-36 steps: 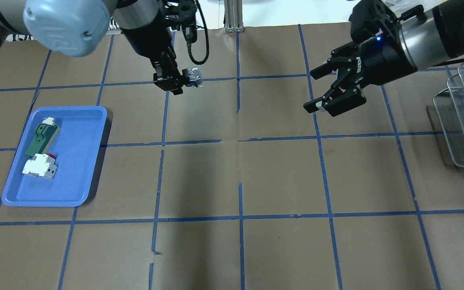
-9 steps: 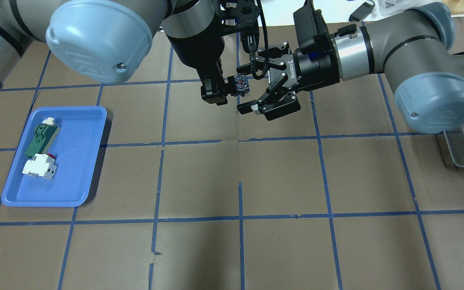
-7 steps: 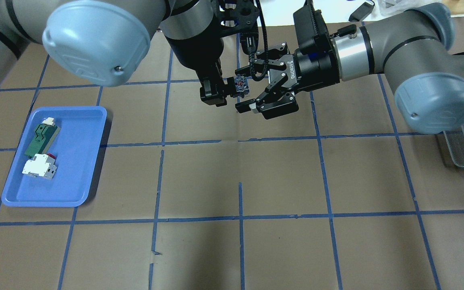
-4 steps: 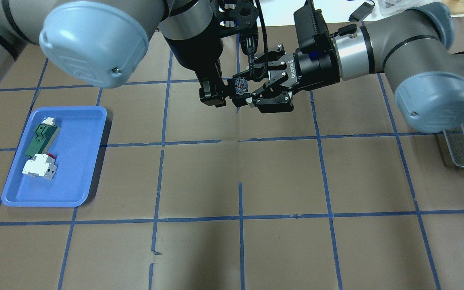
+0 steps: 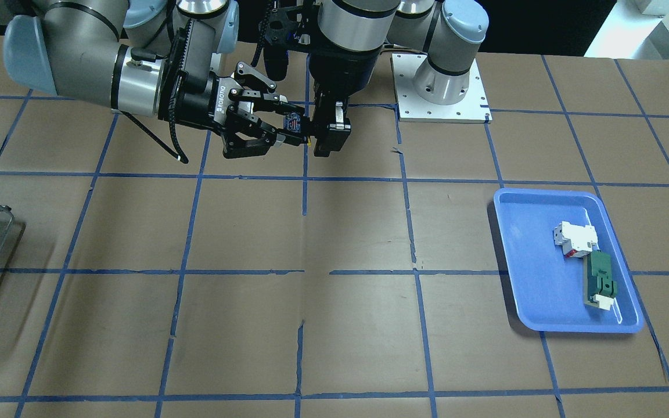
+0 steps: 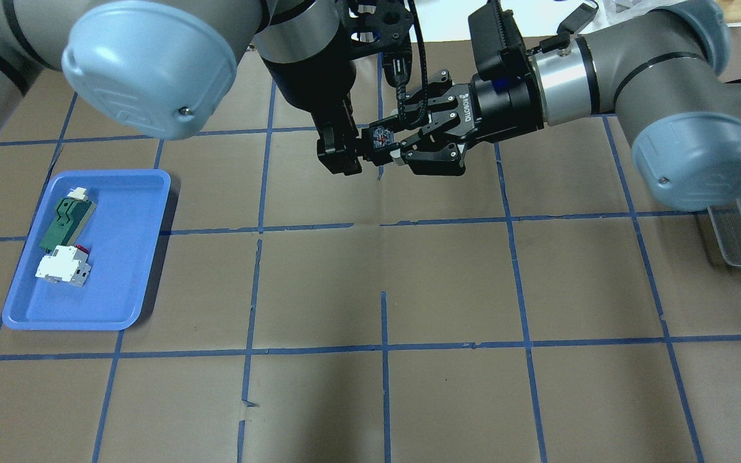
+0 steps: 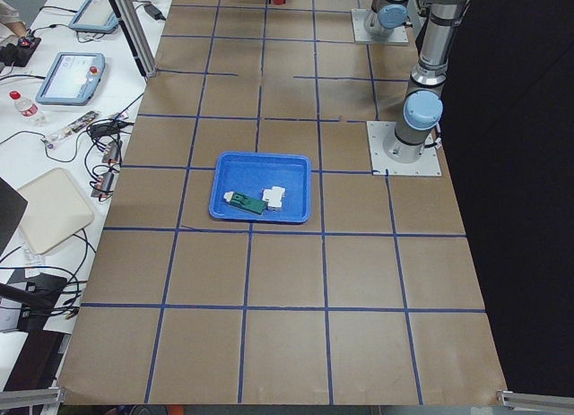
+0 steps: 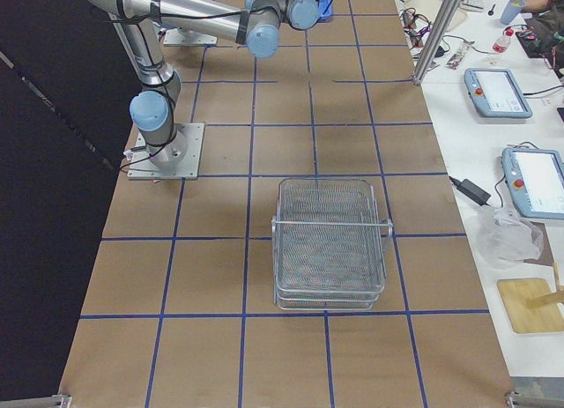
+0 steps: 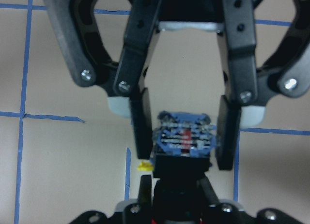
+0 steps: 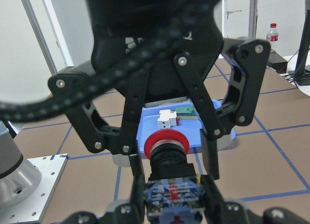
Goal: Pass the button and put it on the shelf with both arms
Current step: 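Move the open right gripper to the button and close on its red cap, then open the left gripper and pull back while the right arm carries the button away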
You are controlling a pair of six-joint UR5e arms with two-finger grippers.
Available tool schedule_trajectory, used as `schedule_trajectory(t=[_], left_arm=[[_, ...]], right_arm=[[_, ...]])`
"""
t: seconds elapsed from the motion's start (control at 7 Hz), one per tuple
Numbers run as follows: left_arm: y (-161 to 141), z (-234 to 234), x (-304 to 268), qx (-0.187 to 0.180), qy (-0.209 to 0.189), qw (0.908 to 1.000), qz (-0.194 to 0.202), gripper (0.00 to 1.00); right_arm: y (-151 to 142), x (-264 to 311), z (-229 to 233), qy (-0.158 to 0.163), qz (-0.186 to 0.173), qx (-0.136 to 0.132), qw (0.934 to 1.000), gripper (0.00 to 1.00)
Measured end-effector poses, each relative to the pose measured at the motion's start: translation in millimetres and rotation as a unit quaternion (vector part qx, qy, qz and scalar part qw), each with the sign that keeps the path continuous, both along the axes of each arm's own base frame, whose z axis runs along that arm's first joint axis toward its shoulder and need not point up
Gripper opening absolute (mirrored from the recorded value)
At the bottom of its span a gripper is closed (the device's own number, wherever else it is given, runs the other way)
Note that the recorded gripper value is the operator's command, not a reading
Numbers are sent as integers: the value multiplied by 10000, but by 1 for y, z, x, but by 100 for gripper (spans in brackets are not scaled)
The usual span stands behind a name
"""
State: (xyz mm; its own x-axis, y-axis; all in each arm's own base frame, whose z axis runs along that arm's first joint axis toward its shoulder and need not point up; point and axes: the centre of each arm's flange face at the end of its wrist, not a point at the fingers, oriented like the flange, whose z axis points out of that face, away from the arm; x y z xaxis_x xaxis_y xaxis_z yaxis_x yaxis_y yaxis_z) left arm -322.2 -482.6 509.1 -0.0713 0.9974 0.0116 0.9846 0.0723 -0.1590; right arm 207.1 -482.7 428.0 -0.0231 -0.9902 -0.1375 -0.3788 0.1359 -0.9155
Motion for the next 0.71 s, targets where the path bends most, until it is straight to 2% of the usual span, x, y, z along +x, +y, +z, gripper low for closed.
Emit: schedule_trajectory(t=[0.43, 0.71], left_arm=[[0, 4, 2, -14, -3, 10000, 52, 93], [2, 14, 13, -39, -14, 9998, 168, 93]], right_arm=[[-1, -1, -1, 69, -19, 76, 9999, 0], [-1, -11, -7, 490, -30, 150, 9987, 0]])
